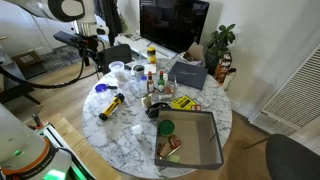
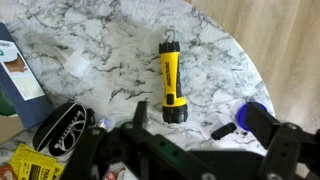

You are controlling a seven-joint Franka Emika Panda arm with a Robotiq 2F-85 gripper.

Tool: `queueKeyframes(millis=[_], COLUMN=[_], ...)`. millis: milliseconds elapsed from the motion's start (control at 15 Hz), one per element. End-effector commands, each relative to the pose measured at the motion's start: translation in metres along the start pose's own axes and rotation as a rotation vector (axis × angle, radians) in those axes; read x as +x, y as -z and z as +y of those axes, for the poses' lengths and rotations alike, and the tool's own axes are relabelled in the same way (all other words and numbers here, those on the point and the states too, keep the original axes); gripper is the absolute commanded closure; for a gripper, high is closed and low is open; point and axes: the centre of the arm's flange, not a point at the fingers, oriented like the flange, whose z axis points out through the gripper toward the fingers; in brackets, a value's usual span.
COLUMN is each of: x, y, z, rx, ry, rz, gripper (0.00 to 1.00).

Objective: Remove the white bottle from the clear container and put it on the table.

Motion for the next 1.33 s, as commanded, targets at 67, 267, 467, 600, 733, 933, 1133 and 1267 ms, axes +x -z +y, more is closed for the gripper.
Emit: queueKeyframes(millis=[67,267,467,600,733,933,1133,1267], x=[0.000,0.000,0.000,0.000,0.028,0.069,0.106,0.131], y=[0.000,0.000,0.000,0.000,0.002,0.000,-0.015,-0.029], z=[0.000,0.000,0.000,0.000,0.009,0.034,0.065,0.077], rx=[0.000,0.000,0.000,0.000,0.017,0.043,0.093,0.108], ry=[0.000,0.000,0.000,0.000,-0.047,-0.131,-0.246,-0.310], rz=[-0.001,-0.001,-0.001,-0.001,-0.003,0.034,0.052,0.053], gripper=[0.00,0.00,0.00,0.00,0.00,0.00,0.00,0.00])
